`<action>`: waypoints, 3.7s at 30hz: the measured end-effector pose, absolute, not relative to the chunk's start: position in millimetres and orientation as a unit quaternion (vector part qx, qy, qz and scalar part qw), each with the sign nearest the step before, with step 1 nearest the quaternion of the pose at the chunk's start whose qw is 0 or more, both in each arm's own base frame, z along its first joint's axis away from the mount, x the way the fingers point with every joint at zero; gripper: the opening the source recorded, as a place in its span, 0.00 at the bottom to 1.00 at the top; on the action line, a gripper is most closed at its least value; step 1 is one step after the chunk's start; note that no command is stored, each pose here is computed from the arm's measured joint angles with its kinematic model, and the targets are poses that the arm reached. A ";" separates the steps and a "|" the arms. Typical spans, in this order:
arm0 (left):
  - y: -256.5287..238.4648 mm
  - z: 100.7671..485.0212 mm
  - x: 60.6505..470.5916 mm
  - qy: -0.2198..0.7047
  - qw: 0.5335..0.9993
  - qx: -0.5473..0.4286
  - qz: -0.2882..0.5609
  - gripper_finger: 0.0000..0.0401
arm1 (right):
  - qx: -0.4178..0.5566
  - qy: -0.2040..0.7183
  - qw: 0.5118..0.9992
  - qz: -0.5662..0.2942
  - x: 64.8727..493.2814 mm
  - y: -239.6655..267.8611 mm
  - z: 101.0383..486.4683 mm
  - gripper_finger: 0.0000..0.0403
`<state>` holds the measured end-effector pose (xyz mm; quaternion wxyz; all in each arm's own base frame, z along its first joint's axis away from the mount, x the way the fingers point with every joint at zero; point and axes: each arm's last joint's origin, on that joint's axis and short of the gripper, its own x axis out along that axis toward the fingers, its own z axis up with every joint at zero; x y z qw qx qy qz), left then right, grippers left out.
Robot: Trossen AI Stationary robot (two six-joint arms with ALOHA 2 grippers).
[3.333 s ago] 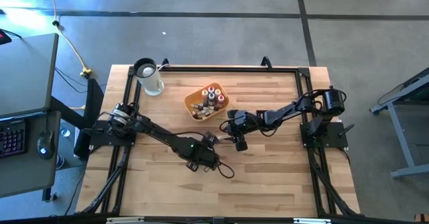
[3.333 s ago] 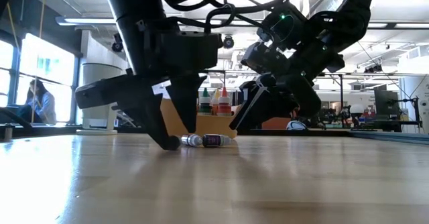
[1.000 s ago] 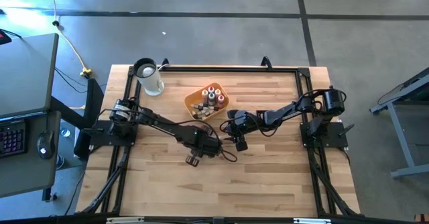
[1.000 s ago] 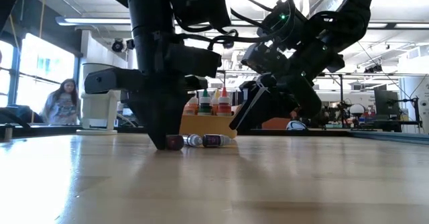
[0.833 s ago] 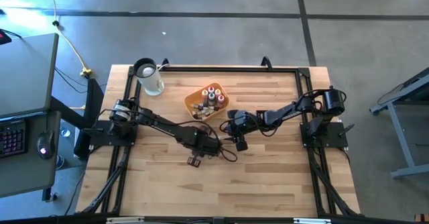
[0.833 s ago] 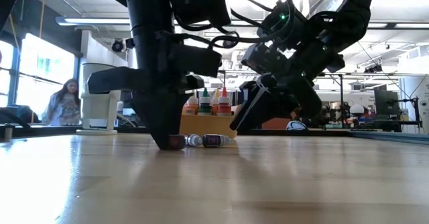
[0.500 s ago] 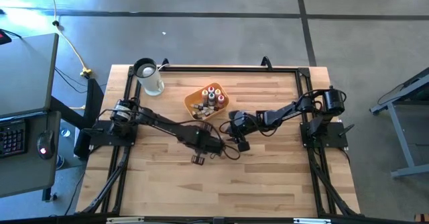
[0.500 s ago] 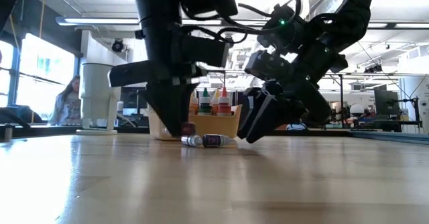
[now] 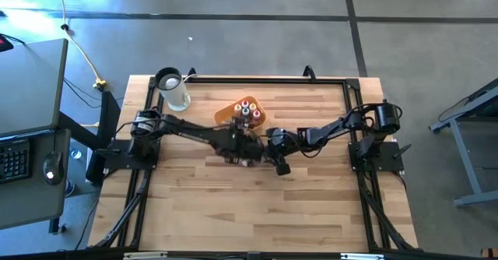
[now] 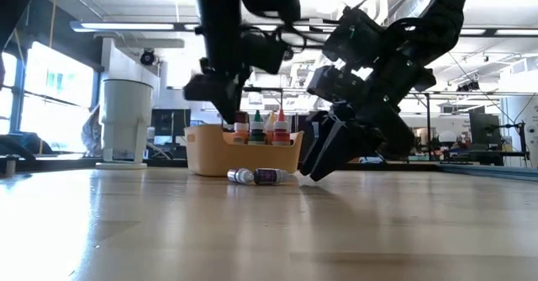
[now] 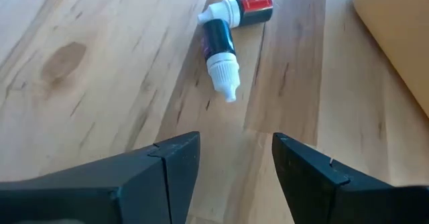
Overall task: Pick & Place food coloring
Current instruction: Put the small red food coloring bottle into the yellow bin, then put the small purple food coloring bottle into the yellow bin
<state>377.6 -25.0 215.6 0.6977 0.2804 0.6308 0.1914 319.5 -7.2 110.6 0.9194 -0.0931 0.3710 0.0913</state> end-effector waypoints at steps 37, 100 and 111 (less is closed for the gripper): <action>-15.9 289.5 345.1 0.670 0.669 0.150 0.284 0.37 | -0.091 0.292 0.945 0.113 329.2 -5.1 122.5 0.45; -73.8 188.8 249.7 0.290 0.942 0.042 0.163 0.37 | -0.034 0.210 0.969 0.125 351.1 -12.6 67.0 0.17; -73.9 188.2 249.5 0.293 0.942 0.042 0.160 0.37 | -0.103 0.114 0.988 -0.018 353.6 -26.1 132.2 0.19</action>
